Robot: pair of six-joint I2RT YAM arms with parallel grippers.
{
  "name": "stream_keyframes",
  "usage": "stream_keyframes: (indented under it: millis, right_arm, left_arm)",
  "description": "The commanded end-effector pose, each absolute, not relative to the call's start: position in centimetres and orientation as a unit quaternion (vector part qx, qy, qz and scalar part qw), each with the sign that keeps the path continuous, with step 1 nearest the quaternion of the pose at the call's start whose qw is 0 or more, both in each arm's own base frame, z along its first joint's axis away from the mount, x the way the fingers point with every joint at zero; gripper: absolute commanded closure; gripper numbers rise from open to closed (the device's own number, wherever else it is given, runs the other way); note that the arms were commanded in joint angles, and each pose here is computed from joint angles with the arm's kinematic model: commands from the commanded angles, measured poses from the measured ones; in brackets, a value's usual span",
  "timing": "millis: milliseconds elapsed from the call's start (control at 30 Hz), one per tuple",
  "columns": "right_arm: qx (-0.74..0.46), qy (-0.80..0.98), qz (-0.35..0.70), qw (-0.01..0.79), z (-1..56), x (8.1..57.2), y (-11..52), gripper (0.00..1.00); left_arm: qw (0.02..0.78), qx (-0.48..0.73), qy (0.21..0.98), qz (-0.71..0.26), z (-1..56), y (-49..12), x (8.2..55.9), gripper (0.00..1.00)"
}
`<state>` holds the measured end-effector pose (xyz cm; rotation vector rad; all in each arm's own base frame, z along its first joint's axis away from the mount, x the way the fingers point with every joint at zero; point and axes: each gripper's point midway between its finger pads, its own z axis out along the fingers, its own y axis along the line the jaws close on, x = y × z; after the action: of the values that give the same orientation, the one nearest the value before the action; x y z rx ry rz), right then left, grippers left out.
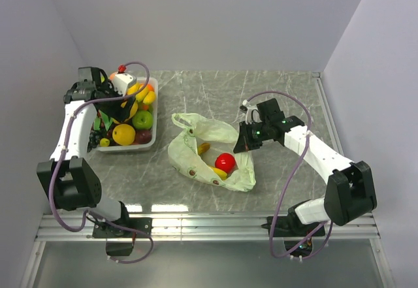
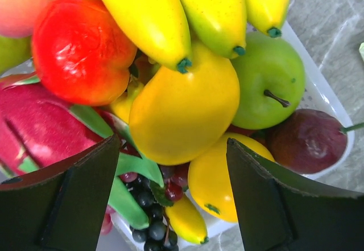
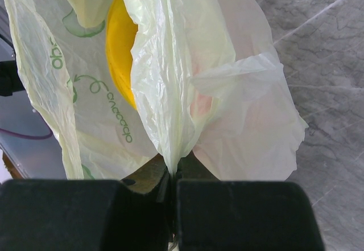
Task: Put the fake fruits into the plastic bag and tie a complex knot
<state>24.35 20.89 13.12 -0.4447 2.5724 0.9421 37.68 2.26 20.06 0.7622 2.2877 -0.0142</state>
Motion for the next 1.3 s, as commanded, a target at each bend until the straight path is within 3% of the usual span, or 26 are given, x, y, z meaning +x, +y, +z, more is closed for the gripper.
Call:
stream_keyframes:
  millis: [0,633,1067,1267]
  right_arm:
    - [-0.172,0.903,0.337,0.201,14.4,25.2,21.4,1.00]
    - [-0.171,0.905,0.337,0.193,14.2,25.3,21.5,1.00]
    - [-0.171,0.905,0.341,0.190,14.3,25.4,21.6,1.00]
    - [-0.172,0.904,0.343,0.191,14.3,25.3,21.7,1.00]
  left_arm:
    - [0.366,0.313,0.876,0.000,20.2,2.2,38.7,0.19]
    - [0.344,0.321,0.882,-0.002,18.3,2.7,38.9,0.28]
    - [0.372,0.299,0.878,0.025,21.9,5.0,37.4,0.56]
    - [0.398,0.294,0.869,0.025,24.3,4.9,37.1,0.58]
